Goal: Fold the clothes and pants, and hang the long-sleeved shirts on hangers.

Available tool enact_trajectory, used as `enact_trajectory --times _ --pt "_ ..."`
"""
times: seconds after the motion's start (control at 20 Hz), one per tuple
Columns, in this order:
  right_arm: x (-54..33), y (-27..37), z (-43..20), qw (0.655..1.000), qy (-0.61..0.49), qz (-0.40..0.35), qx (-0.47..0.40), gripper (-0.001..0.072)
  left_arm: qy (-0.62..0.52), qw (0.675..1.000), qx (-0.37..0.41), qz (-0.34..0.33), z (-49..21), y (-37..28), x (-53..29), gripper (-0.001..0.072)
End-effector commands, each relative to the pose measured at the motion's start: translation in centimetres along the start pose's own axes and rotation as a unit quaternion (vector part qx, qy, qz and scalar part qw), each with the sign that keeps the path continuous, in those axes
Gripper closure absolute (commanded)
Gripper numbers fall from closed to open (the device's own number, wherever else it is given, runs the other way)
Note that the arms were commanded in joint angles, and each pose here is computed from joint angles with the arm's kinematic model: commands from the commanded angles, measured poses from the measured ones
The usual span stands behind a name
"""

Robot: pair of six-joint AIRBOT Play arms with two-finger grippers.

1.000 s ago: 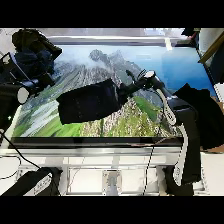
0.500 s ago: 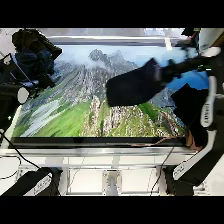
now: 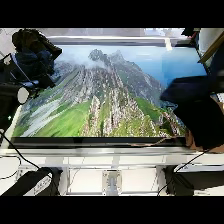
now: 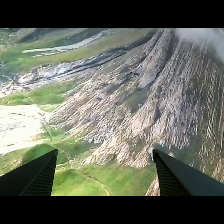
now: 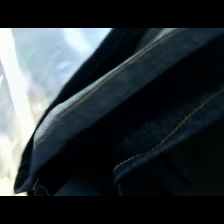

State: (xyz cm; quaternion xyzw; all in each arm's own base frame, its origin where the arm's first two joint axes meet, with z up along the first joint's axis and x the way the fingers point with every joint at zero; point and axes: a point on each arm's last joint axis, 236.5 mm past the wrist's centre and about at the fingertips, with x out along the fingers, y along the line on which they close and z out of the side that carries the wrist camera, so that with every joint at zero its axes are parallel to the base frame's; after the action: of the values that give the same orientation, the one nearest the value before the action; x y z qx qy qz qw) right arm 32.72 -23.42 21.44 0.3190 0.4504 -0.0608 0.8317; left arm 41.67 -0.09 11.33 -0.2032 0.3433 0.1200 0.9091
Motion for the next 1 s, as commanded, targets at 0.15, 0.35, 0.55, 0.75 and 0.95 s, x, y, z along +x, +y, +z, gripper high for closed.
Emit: enact_trajectory --times 0.15,0.35,0.55,0.75,0.95 --pt "-7.1 -10.2 -10.1 0.973 -0.021 -0.126 0.193 0.0703 -0.001 1.0 0.001 -0.001 0.0 0.0 0.0 0.0012" --pt "-2.7 -12.0 -17.4 0.954 0.079 -0.126 0.262 0.07 0.0 1.0 0.0 -0.001 0.0 0.0 0.0 0.0012" --pt "-4.8 -13.9 -18.7 0.935 0.084 -0.199 0.281 0.0304 0.001 1.0 -0.001 -0.002 0.0 -0.1 0.0 0.0012" --pt "-11.9 -12.7 -11.1 0.94 -0.069 -0.259 0.209 0.0264 0.001 1.0 -0.002 -0.003 0.0 -0.2 0.0 0.0012" --pt "-13.7 2.6 0.5 0.962 -0.265 0.003 0.071 0.0267 0.001 1.0 -0.003 -0.003 0.0 -0.2 0.0 0.0012"
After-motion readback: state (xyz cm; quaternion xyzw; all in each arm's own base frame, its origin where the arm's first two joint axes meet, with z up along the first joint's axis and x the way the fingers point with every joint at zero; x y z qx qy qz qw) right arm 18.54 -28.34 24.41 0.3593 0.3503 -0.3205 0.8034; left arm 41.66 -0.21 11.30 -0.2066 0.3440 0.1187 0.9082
